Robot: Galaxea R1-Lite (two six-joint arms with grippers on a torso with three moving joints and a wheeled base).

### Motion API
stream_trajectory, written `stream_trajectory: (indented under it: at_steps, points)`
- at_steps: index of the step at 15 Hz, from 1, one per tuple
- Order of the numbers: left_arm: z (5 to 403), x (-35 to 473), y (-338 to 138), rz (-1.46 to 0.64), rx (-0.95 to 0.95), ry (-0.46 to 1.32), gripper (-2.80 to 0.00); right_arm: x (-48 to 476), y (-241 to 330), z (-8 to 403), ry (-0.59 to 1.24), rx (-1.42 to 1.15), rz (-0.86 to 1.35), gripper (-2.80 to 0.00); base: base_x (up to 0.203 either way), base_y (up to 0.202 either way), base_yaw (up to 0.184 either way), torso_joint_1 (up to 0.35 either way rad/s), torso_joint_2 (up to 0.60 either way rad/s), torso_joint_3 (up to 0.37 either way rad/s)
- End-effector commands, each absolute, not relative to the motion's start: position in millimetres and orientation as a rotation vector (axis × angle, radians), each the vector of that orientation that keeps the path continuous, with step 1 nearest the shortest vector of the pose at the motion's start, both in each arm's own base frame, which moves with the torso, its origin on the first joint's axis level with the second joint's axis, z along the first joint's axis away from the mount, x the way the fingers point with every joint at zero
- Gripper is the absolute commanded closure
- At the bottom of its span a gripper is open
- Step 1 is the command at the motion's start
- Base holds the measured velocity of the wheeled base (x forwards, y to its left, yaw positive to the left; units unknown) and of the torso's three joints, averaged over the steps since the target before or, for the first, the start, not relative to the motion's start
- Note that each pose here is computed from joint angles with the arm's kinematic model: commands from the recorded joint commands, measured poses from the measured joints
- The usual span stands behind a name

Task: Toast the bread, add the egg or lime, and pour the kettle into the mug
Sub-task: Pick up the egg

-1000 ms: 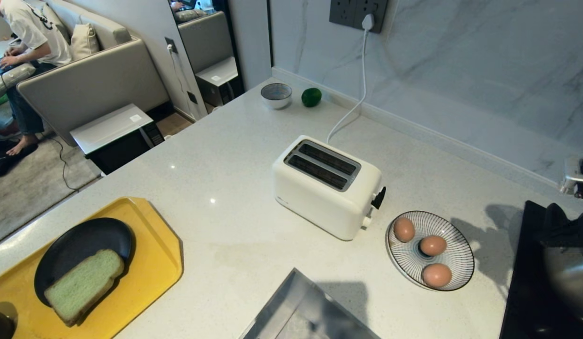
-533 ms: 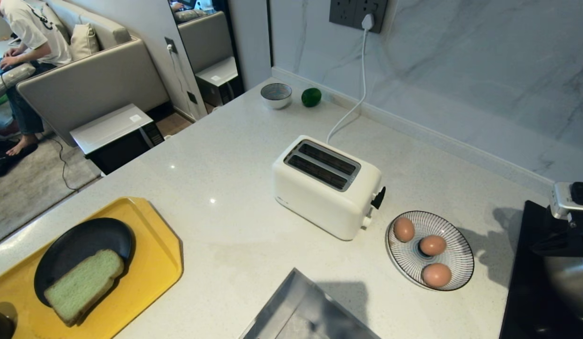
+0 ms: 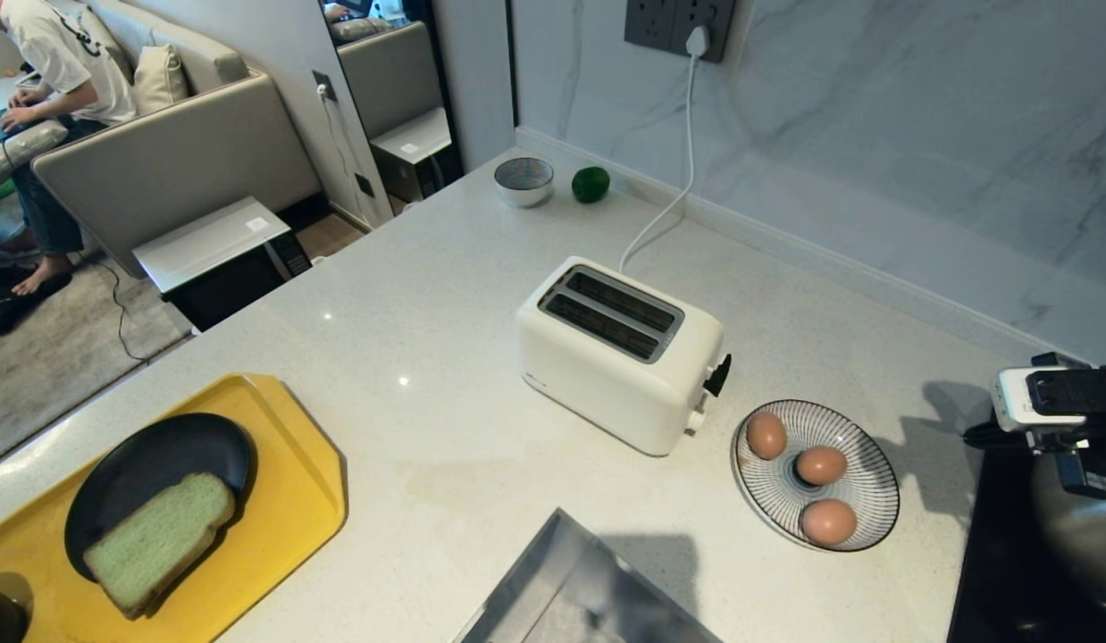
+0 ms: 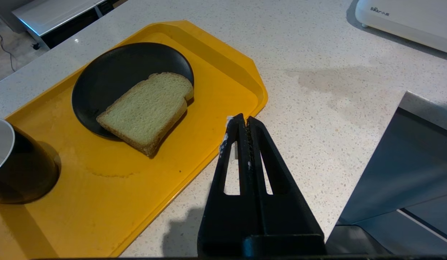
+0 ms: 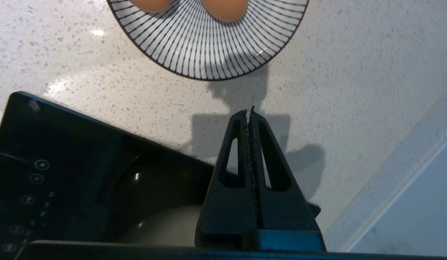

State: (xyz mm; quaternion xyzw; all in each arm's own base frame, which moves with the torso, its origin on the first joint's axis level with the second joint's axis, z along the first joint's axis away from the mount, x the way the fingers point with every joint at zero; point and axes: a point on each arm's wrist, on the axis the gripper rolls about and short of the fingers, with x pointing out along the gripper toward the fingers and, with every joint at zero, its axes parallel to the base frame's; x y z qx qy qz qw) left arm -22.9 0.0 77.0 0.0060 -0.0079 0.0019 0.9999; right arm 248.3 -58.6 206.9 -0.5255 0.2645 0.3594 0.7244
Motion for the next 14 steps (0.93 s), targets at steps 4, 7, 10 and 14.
stream_trajectory:
  at_steps: [4, 7, 10, 14]
  points:
    - [77.1, -22.8, 0.0, 0.005, 0.012, -0.015, 0.0, 269.3, -62.3, 187.9, 0.581, -1.205, 0.893, -2.8, 0.0, 0.0, 0.0, 0.0, 0.0, 0.0]
    - [77.1, -22.8, 0.0, 0.005, 0.012, -0.015, 0.0, 267.6, -55.3, 184.4, 0.554, -1.208, 0.94, -2.8, 0.0, 0.0, 0.0, 0.0, 0.0, 0.0]
    - [77.1, -22.8, 0.0, 0.005, 0.012, -0.015, 0.0, 267.8, -45.2, 193.8, 0.537, -1.195, 0.924, -2.8, 0.0, 0.0, 0.0, 0.0, 0.0, 0.0]
    - [77.1, -22.8, 0.0, 0.005, 0.012, -0.015, 0.0, 270.4, -23.9, 196.7, 0.684, -1.032, 0.859, -2.8, 0.0, 0.0, 0.0, 0.0, 0.0, 0.0]
